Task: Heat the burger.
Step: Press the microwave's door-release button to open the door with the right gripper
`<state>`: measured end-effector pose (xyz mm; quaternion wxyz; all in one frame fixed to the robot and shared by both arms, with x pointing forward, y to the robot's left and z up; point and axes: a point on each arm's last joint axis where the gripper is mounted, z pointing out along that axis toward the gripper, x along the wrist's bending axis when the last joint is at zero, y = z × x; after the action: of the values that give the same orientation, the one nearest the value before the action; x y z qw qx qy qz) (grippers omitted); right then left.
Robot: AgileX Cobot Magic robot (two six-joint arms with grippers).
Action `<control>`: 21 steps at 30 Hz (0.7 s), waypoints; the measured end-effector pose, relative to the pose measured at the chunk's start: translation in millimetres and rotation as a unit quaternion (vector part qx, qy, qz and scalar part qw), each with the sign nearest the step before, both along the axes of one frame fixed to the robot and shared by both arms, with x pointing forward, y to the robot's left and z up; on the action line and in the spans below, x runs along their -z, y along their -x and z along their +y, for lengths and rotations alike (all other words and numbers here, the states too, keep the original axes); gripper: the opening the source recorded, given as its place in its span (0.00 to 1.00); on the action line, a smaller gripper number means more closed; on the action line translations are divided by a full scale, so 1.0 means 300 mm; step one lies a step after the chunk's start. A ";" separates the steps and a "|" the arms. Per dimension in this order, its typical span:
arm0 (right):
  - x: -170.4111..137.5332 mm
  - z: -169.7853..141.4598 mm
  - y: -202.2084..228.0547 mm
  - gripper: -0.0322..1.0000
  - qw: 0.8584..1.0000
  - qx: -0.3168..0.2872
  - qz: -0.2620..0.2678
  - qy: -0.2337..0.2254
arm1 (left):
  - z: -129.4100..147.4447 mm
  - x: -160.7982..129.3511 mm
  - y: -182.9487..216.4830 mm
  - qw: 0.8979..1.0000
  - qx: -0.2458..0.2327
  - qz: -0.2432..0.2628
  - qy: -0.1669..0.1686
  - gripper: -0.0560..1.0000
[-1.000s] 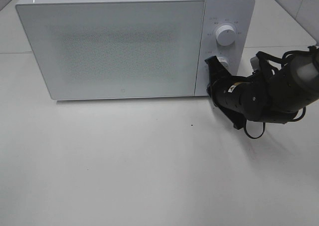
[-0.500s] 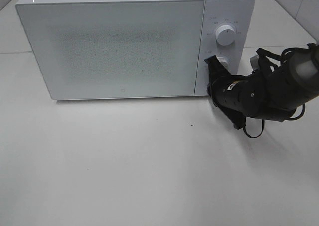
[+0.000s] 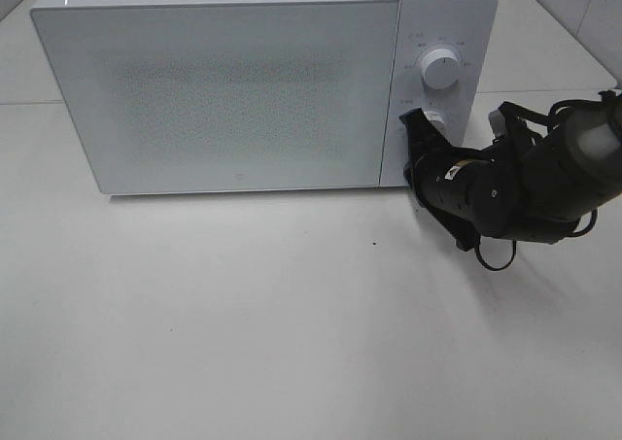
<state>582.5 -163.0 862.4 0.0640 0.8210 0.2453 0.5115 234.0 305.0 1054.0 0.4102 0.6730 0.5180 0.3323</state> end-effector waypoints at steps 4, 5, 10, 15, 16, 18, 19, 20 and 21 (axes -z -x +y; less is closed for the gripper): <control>-0.009 0.000 0.002 0.03 1.000 -0.002 -0.005 0.000 | 0.000 0.000 0.000 1.000 0.000 0.000 0.000 0.05; -0.012 0.000 0.003 0.03 1.000 -0.003 -0.007 0.000 | 0.000 0.000 0.000 1.000 0.000 0.000 0.000 0.05; -0.013 0.000 0.002 0.03 1.000 -0.003 -0.008 0.000 | 0.000 0.000 0.000 1.000 0.000 0.000 0.000 0.05; -0.019 -0.003 0.001 0.03 1.000 0.001 -0.022 -0.003 | 0.000 0.000 0.000 1.000 0.000 0.000 0.000 0.05; -0.020 -0.004 0.001 0.03 1.000 0.003 -0.024 -0.005 | 0.000 0.000 0.000 1.000 0.000 0.000 0.000 0.05; -0.020 -0.004 0.001 0.03 1.000 0.003 -0.025 -0.005 | 0.000 0.000 0.000 1.000 0.000 0.000 0.000 0.05; -0.020 -0.004 0.001 0.03 1.000 0.003 -0.025 -0.005 | 0.000 0.000 0.000 1.000 0.000 0.000 0.000 0.05; -0.020 -0.005 0.001 0.03 1.000 0.004 -0.026 -0.005 | 0.000 0.000 0.000 1.000 0.000 0.000 0.000 0.05; -0.020 -0.005 0.001 0.03 1.000 0.004 -0.026 -0.005 | 0.000 0.000 0.000 1.000 0.000 0.000 0.000 0.05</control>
<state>582.2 -164.4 868.5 0.0682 0.8087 0.2379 0.5336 234.0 305.0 1054.0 0.4102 0.6730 0.5180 0.3323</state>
